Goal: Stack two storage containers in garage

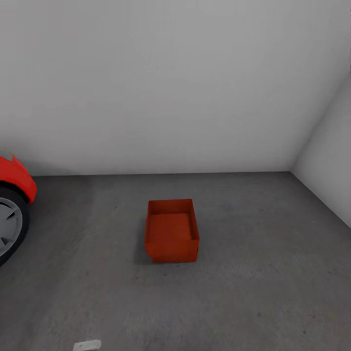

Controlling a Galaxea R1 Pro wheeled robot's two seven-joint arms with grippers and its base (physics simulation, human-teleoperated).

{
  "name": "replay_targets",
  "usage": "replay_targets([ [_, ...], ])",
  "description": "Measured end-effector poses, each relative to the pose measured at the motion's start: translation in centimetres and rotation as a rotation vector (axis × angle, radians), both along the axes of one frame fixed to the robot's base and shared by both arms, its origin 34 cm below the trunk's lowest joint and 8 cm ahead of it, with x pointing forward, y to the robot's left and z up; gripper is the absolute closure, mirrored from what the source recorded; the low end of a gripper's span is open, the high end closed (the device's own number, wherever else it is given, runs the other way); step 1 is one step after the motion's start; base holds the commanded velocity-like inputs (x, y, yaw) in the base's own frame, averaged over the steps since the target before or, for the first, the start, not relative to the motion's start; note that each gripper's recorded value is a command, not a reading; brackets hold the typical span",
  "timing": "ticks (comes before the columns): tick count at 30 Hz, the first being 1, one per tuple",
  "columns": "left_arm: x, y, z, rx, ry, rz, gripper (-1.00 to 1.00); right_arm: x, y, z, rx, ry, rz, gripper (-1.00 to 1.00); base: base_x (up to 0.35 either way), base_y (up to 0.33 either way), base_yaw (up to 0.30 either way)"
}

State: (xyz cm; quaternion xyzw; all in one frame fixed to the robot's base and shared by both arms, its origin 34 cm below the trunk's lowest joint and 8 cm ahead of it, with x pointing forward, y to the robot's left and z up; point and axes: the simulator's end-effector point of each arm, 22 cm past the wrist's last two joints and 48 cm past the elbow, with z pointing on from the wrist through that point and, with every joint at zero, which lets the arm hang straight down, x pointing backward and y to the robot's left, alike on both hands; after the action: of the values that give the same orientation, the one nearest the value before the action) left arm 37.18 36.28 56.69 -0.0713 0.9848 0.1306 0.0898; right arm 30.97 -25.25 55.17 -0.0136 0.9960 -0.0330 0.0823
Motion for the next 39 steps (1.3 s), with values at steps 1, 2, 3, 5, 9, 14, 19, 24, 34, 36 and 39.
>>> replay_targets([
  [1, -0.8, -0.4, -0.2, -0.012, 0.021, 0.019, -1.00, -0.7, 0.1, 0.0, 0.003, 0.009, 0.001, -1.00, 0.000, 0.000, 0.000],
  [2, -1.2, -0.7, -0.2, -0.018, 0.029, 0.027, -1.00, -1.0, 0.2, 0.0, 0.004, 0.012, 0.001, -1.00, 0.000, 0.000, 0.000],
  [3, -2.0, -1.0, -0.4, -0.026, 0.044, 0.040, -1.00, -1.7, 0.3, 0.0, 0.006, 0.021, 0.001, -1.00, 0.000, 0.000, 0.000],
  [5, -2.7, -1.2, -0.4, -0.032, 0.056, 0.052, -1.00, -2.3, 0.5, 0.0, 0.009, 0.027, 0.002, -1.00, 0.000, 0.000, 0.000],
  [9, -3.5, -1.4, -0.4, -0.038, 0.067, 0.064, -1.00, -3.1, 0.5, 0.0, 0.012, 0.034, 0.002, -1.00, 0.000, 0.000, 0.000],
  [14, -4.3, -1.6, -0.4, -0.041, 0.077, 0.065, -1.00, -5.2, 0.5, 0.1, 0.011, 0.056, 0.006, -1.00, 0.000, 0.000, 0.000],
  [19, -5.2, -1.8, -0.4, -0.045, 0.087, 0.064, -1.00, -7.3, 0.6, 0.2, 0.012, 0.077, 0.010, -1.00, 0.000, 0.000, 0.000],
  [24, -11.6, -3.0, -0.9, -0.090, 0.157, 0.058, -1.00, -11.7, 0.7, 0.4, 0.013, 0.120, 0.010, -1.00, 0.000, 0.000, 0.000],
  [34, -15.6, -4.1, -0.9, -0.118, 0.162, 0.051, -1.00, -13.2, 0.5, 0.7, 0.012, 0.119, 0.010, -1.00, 0.000, 0.000, 0.000],
  [36, -14.8, -4.0, -0.8, -0.113, 0.121, 0.047, -1.00, -13.1, 0.5, 0.7, 0.012, 0.115, 0.010, -1.00, 0.000, 0.000, 0.000],
  [39, -14.0, -3.9, -0.7, -0.107, 0.089, 0.043, -1.00, -13.0, 0.5, 0.8, 0.012, 0.109, 0.010, -1.00, 0.000, 0.000, 0.000],
])
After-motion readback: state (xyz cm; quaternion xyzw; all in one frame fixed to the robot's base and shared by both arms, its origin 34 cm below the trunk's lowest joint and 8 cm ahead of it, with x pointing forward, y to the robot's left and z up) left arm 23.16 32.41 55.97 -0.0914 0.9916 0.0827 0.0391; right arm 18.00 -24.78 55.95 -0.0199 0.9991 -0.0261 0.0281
